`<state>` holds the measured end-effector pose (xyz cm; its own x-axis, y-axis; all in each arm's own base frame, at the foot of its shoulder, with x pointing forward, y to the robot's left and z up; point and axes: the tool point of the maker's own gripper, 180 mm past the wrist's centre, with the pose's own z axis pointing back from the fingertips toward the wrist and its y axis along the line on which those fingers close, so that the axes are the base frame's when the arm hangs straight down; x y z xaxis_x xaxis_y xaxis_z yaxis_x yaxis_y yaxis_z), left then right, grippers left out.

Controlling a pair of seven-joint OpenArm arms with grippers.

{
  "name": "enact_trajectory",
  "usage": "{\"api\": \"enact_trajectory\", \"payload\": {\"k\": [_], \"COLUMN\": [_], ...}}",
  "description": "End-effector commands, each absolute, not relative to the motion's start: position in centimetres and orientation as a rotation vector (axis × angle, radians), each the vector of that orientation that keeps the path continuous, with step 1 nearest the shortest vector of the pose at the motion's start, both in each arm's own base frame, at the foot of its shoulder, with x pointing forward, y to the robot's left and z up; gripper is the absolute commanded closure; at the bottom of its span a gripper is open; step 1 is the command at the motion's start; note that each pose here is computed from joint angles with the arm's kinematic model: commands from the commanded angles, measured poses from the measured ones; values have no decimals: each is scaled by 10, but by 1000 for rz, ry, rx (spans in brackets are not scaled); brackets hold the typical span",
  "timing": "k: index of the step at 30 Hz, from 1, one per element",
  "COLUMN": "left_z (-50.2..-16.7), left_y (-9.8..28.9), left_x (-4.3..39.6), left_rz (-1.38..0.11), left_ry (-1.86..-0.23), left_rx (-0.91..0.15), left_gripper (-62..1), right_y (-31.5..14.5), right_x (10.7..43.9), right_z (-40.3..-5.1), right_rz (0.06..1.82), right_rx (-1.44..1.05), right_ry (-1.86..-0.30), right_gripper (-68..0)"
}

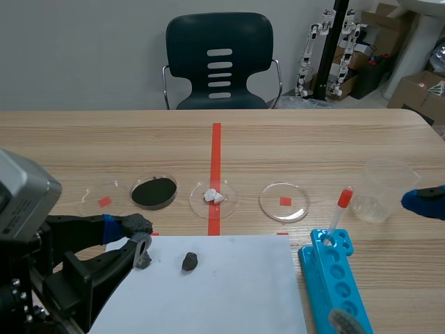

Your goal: Put the right mineral back

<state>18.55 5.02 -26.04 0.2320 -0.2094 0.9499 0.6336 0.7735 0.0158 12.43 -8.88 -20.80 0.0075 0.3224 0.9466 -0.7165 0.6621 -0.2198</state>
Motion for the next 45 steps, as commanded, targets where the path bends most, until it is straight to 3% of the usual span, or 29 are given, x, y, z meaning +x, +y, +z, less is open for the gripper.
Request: {"api": "enact_trajectory", "payload": {"k": [1,45], "left_z": [-250,-256], "left_y": [47,49], "left_x": [188,189], "left_rz": [-590,-597], "left_ry": [-1244,-1216], "left_rx": [-429,-415], "left_gripper": [-85,-85], "right_y": [-86,-86], "right_x": [126,126], "right_z": [-203,-203], "right_rz": [844,844], "right_rx": [384,384], "right_ry": [-1352,-1352], "right_gripper": [-679,-679]}}
